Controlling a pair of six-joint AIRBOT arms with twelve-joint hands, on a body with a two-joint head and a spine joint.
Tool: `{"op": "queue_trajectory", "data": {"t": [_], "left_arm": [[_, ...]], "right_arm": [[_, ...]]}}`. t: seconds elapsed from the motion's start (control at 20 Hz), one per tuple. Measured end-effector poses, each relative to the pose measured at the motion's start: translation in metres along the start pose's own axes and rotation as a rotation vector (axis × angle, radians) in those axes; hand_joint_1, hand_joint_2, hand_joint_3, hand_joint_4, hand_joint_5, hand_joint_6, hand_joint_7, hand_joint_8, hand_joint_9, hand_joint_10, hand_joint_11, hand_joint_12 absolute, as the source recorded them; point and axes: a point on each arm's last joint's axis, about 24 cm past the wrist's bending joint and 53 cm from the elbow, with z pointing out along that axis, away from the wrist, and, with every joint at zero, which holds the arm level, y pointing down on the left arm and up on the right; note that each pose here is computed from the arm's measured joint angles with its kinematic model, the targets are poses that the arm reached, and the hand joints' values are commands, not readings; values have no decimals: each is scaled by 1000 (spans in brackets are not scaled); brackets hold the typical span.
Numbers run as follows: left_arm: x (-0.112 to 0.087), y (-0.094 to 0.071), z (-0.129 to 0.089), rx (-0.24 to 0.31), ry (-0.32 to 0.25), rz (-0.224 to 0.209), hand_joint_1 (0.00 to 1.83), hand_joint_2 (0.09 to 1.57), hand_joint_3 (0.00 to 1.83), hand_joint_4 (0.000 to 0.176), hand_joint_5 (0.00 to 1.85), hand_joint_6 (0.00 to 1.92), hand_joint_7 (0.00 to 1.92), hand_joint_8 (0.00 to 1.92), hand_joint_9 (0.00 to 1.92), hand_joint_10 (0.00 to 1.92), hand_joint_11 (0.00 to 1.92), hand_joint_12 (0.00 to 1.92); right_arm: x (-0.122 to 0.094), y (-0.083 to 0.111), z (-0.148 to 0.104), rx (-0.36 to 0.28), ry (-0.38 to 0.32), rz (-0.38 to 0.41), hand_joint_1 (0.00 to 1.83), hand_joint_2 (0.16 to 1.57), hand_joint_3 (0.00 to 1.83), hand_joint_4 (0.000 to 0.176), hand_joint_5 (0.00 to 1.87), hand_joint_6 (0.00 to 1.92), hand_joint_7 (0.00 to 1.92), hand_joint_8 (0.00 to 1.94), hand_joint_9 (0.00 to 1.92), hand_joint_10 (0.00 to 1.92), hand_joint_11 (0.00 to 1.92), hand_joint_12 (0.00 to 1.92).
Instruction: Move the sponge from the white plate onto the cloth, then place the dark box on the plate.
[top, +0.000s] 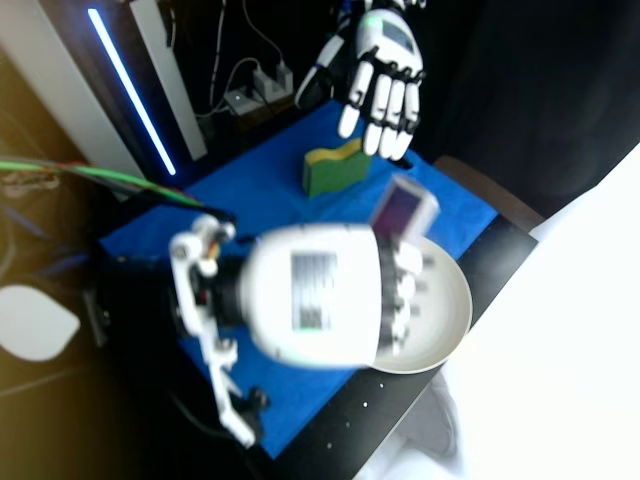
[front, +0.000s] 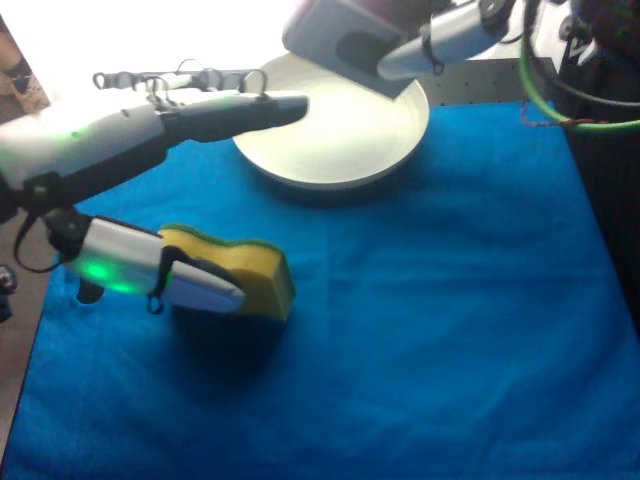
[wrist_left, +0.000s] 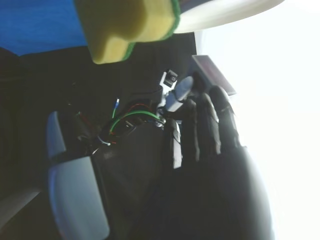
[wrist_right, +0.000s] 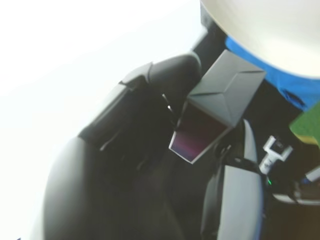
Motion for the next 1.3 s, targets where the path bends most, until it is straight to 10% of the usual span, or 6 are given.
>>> {"op": "queue_trajectory", "data": {"t": [0.3,0.4,0.65,1.1,1.2,1.3], "left_arm": [[-1,-1,15,16,6,15,810,866,0,119,154,15,294,7,262,6,0,666],[2,-3,15,22,14,19,767,870,0,98,162,5,318,5,291,8,0,806],[1,-2,15,19,13,14,822,856,0,121,207,13,314,4,264,1,0,640],[-2,5,7,-1,-16,-37,744,803,0,132,183,3,293,1,276,6,0,804],[-15,12,-6,-28,-71,-51,633,862,9,34,172,1,176,0,207,1,0,926],[-29,15,-19,-46,-131,-50,707,814,0,92,101,0,84,0,99,0,0,804]], "right_arm": [[31,-19,19,91,56,-29,1391,1057,4,0,916,1132,1204,587,1055,905,681,1156],[38,-20,21,99,69,-41,1124,1004,0,0,776,391,934,532,865,912,651,1446],[39,-24,21,114,77,-59,746,854,0,173,55,2,142,5,261,23,30,979],[10,23,-6,-94,24,71,633,821,0,176,0,0,0,0,93,19,0,532],[-22,26,-48,-184,-55,184,734,835,2,176,0,0,0,0,32,5,0,169],[-23,22,-77,-212,-66,204,694,780,0,176,0,0,0,0,0,0,0,6]]}}
